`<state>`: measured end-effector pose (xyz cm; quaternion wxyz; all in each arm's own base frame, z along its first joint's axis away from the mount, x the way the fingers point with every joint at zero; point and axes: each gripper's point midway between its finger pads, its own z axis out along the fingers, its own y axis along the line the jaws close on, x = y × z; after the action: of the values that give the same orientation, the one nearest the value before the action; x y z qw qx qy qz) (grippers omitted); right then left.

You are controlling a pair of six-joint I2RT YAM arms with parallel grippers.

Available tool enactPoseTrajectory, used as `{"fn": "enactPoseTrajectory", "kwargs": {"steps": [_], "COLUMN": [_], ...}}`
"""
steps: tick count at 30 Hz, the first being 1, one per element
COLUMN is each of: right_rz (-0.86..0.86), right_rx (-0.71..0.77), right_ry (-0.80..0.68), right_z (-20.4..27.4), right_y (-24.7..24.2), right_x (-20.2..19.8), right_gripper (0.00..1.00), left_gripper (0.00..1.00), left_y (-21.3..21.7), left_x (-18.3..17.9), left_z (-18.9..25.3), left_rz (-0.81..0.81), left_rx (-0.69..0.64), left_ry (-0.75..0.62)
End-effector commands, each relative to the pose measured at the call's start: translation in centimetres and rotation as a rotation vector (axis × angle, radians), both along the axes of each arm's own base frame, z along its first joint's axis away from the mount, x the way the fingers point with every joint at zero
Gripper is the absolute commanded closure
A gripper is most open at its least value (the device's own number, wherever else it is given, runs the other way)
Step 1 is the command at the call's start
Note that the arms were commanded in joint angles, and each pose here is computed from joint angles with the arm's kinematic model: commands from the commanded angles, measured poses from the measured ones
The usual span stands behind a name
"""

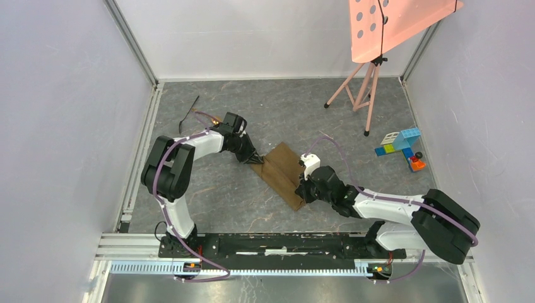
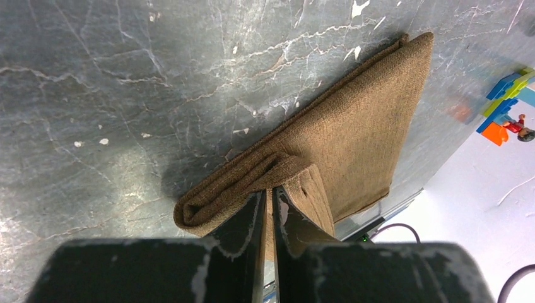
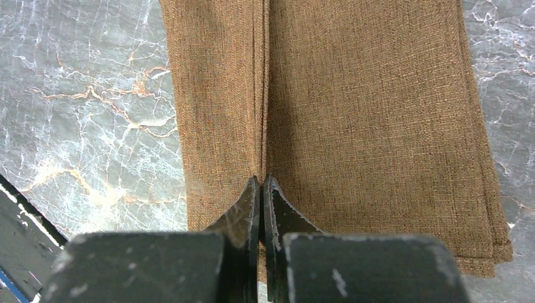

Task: Fold the napkin into a case and place the utensils inside
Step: Fold the lower triangle-folded napkin at the center of the board.

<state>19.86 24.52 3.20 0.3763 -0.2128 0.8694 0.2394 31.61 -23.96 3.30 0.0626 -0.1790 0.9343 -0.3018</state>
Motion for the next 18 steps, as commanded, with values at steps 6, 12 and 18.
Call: {"fn": "enactPoseTrajectory", "kwargs": {"steps": [6, 12, 18], "right_rz": [-0.029, -0.045, -0.080], "right_rx": [-0.017, 0.006, 0.011], "right_ry": [0.007, 0.021, -0.001], "right_z": [-1.0, -1.2, -0.4], "right_y": [-0.7, -1.0, -1.7], "right_x": [0.1, -0.5, -0.2], "right_gripper": [1.00, 1.00, 1.00], "left_gripper": [0.85, 0.85, 0.84], "left_y": [-0.9, -0.6, -0.7], "left_x": [1.0, 0.7, 0.8], "left_z": [-0.2, -1.0, -0.8], "left_rz": [-0.065, -0.079, -0.093], "left_rx": [-0.026, -0.008, -0.008], "left_ry": [-0.052, -0.043, -0.058]}}
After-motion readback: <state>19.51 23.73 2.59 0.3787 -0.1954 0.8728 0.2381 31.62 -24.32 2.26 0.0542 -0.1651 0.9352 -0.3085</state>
